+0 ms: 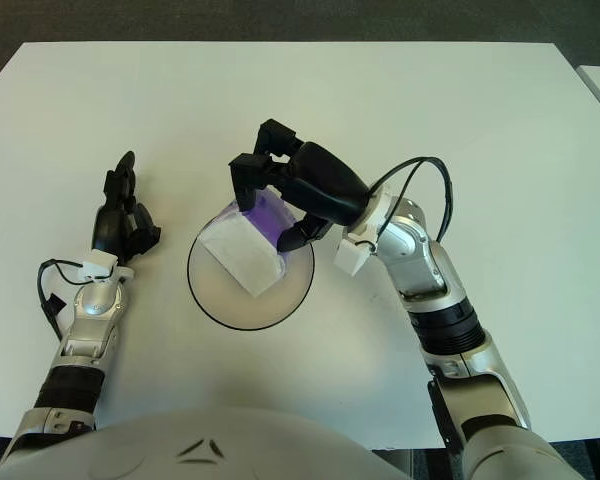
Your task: Put the tissue paper into the plate.
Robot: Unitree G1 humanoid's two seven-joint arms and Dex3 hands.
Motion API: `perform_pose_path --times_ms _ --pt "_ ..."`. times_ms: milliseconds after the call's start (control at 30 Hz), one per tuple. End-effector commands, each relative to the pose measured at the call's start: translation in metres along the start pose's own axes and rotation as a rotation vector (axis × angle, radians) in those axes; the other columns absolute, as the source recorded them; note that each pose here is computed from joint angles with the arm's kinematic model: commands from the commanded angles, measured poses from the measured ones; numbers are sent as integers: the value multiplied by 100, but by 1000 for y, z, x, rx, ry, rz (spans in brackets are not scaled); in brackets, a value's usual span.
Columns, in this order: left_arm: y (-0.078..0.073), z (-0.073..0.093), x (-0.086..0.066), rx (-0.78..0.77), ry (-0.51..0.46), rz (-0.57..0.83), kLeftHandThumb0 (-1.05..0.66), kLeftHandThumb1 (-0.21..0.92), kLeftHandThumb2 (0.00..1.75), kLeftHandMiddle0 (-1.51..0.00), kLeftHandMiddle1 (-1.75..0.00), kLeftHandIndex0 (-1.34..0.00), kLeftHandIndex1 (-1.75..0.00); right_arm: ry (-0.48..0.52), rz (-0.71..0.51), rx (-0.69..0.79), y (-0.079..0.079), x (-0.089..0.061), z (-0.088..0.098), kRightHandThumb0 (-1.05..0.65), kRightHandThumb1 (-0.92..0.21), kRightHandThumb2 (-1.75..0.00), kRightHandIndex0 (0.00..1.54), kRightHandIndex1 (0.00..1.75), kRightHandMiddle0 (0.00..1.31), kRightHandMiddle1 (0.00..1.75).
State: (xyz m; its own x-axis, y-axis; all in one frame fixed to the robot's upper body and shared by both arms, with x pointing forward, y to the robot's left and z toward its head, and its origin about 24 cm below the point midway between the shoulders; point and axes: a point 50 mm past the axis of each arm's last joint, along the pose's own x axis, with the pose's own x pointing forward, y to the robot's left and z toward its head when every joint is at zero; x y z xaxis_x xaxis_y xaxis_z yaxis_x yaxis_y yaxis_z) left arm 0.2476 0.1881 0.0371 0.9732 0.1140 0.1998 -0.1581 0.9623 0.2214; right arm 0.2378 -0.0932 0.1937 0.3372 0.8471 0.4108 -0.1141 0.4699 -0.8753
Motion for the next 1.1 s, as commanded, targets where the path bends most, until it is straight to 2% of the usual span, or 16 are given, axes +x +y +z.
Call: perform_pose_path --times_ms 0,367,400,433,533,567,600,633,667,700,733,767,800,867,1067 --pt "-4 -47 -34 5 261 -24 -83 92 103 -13 -2 0 -32 -30 -43 38 5 -1 8 0 -12 -154 76 172 53 175" --pt "-7 -44 -34 -39 265 -5 -79 92 102 -15 -2 0 -40 4 -50 62 7 -1 8 0 -11 -157 77 174 54 175" --pt "-6 -44 -37 -30 263 -4 -79 92 102 -15 -2 0 -41 9 -50 76 7 -1 8 0 -6 -162 81 175 57 174" --pt "-5 -44 -38 -23 262 -4 -79 92 102 -15 -2 0 -42 13 -50 87 7 -1 8 0 -15 -151 70 175 54 174" --pt "-4 -45 -40 -3 257 -6 -80 92 102 -15 -2 0 -44 18 -51 111 7 -1 8 0 -28 -136 55 175 49 175" --pt "-4 -45 -40 14 251 -12 -80 92 102 -15 -2 0 -43 21 -29 119 7 0 7 0 -34 -129 52 174 43 175" --pt "-4 -45 -40 27 247 -16 -81 92 102 -15 -2 0 -43 23 -12 125 7 0 7 -30 -55 -102 33 145 28 152" --pt "-4 -46 -39 38 243 -21 -82 92 102 -14 -2 0 -42 20 33 110 7 0 7 -49 -68 -84 21 124 18 137" --pt "-4 -46 -39 44 241 -24 -83 92 103 -14 -1 0 -41 19 65 97 6 0 7 -66 -77 -77 13 85 11 96" --pt "-4 -48 -38 49 242 -27 -83 92 103 -14 -1 0 -41 15 100 66 6 1 7 -72 -80 -74 11 71 9 81" --pt "-3 -49 -38 52 242 -28 -84 92 103 -13 -1 0 -39 13 123 45 5 2 7 -83 -84 -71 7 45 6 52" --pt "-4 -49 -38 54 243 -28 -85 92 103 -13 -1 0 -38 8 142 22 4 2 7 -90 -87 -69 4 29 4 33" --pt "-4 -49 -38 56 243 -28 -85 92 103 -13 -1 0 -37 4 154 8 3 2 6 -96 -89 -68 3 18 2 21" --pt "-3 -50 -38 58 245 -27 -86 92 103 -12 0 0 -36 -1 160 -19 0 4 4 -100 -90 -67 1 9 1 11" --pt "-2 -52 -39 55 261 -27 -86 92 103 -13 -1 0 -34 -6 174 -73 -5 4 2 -104 -92 -64 0 1 0 1"
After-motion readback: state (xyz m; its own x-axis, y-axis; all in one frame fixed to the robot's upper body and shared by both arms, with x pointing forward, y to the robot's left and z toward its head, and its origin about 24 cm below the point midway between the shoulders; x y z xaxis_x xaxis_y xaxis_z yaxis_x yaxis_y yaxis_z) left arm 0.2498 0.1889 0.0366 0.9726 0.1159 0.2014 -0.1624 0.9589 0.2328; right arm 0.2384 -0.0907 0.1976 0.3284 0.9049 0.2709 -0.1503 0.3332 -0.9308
